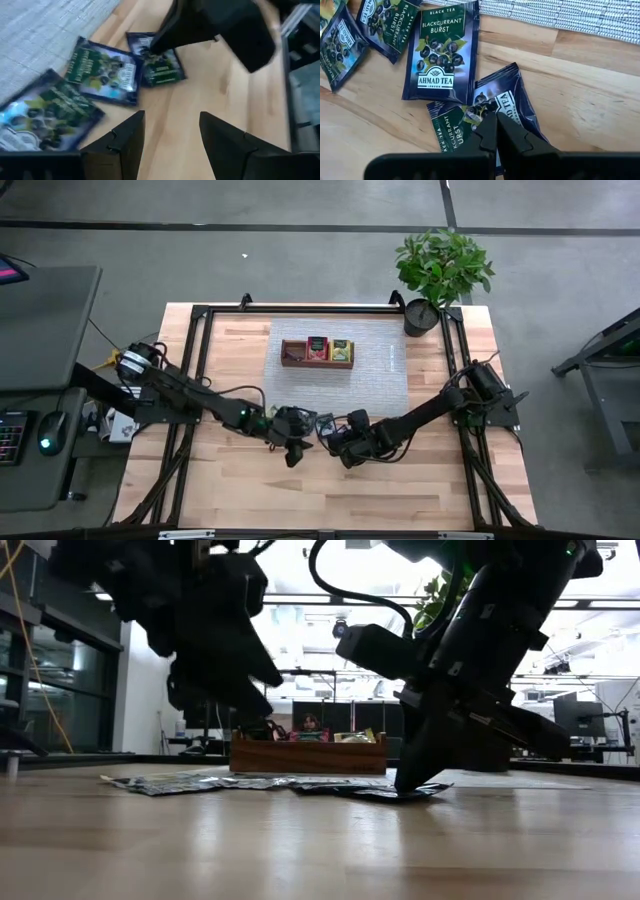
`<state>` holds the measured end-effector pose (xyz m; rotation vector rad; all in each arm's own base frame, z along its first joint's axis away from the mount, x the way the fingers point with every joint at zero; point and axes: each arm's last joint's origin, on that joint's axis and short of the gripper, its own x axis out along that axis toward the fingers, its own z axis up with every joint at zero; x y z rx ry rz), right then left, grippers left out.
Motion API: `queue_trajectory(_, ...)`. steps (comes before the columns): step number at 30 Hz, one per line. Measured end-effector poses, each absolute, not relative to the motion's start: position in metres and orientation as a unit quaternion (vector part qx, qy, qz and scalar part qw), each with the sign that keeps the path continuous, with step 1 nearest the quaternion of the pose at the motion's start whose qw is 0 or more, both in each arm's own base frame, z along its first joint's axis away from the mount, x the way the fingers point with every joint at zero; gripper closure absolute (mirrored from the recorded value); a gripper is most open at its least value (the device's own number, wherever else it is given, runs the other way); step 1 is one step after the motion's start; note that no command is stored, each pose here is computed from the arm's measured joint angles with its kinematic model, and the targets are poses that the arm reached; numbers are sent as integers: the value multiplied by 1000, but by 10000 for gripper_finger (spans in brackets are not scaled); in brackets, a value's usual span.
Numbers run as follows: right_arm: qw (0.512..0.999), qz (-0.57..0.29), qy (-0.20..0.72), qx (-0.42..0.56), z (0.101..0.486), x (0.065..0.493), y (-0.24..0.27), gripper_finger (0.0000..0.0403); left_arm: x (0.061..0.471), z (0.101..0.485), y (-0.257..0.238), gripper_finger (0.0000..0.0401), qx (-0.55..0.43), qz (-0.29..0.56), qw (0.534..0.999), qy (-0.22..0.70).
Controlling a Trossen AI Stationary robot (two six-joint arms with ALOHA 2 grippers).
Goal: Pick & Place Tea
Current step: Put the purple tea bag into the left section of the wooden organizer
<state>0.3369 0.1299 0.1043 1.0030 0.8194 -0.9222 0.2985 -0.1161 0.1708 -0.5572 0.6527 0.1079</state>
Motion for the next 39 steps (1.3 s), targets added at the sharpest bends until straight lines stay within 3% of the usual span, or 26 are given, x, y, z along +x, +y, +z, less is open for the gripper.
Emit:
queue_trajectory(14, 705, -411, 366, 447, 105, 336, 132, 403, 319, 120, -123, 215, -373, 83, 869, 315)
queue_trajectory(39, 716, -367, 343, 484, 107, 339, 152, 403, 333, 113, -129, 215, -413, 79, 858, 296)
